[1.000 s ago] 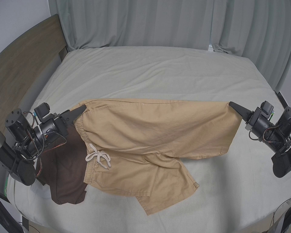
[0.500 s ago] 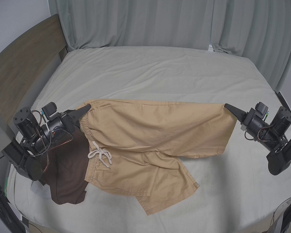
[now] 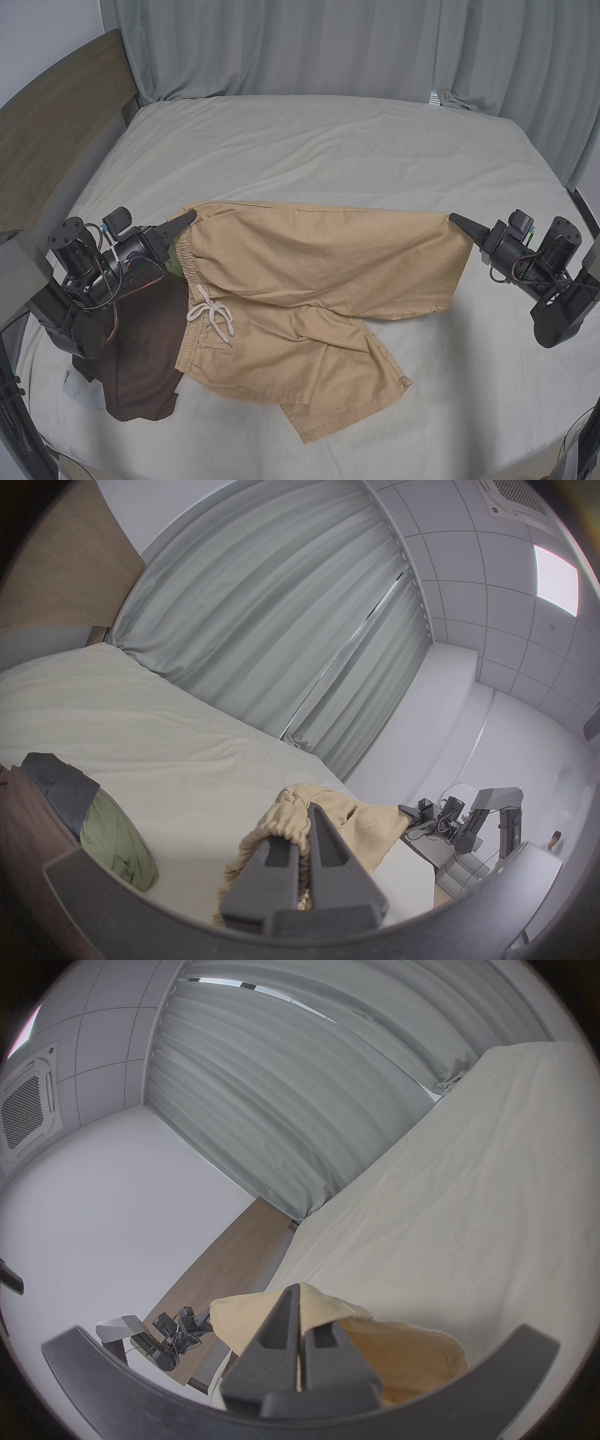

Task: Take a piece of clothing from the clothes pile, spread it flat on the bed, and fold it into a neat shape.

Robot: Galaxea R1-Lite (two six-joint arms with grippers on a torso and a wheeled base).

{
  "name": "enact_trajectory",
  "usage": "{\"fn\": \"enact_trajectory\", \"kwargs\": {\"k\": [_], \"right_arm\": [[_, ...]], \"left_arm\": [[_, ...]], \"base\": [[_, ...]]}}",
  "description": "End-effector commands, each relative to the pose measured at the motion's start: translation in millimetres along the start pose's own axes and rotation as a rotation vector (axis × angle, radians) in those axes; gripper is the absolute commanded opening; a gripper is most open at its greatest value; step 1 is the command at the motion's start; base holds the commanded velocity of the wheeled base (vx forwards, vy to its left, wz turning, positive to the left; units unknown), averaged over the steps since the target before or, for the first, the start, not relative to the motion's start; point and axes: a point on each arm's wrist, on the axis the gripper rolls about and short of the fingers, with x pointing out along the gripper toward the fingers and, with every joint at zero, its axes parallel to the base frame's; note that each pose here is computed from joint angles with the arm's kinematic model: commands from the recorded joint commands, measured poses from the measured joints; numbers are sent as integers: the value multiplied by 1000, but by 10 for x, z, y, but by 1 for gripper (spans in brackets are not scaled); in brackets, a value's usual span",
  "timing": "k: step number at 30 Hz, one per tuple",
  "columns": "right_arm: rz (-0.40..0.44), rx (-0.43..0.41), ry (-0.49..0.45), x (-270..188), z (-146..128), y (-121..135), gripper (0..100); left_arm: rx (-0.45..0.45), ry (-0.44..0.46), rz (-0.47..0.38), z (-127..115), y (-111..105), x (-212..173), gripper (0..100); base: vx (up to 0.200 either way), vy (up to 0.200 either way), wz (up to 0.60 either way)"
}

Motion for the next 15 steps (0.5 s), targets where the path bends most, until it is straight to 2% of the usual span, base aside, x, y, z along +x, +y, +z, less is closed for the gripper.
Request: {"fn": "enact_trajectory", "kwargs": {"k": [1, 4, 9, 15], "right_arm": [[-12, 9, 6, 75, -38, -149, 0], [-16, 13, 9, 122, -59, -226, 0], [-11, 8, 5, 191, -61, -297, 0], [-1, 2, 2, 321, -79, -453, 0]], "left_arm": [[-16, 9, 20, -125, 123, 94, 0], [-21, -5, 48, -206, 194, 193, 0], [-29, -47, 64, -210, 289, 324, 0], [-102, -96, 59, -201, 411, 482, 0]], "base": [[0, 0, 0], [0, 0, 0], [0, 0, 0], [0, 0, 0]]}}
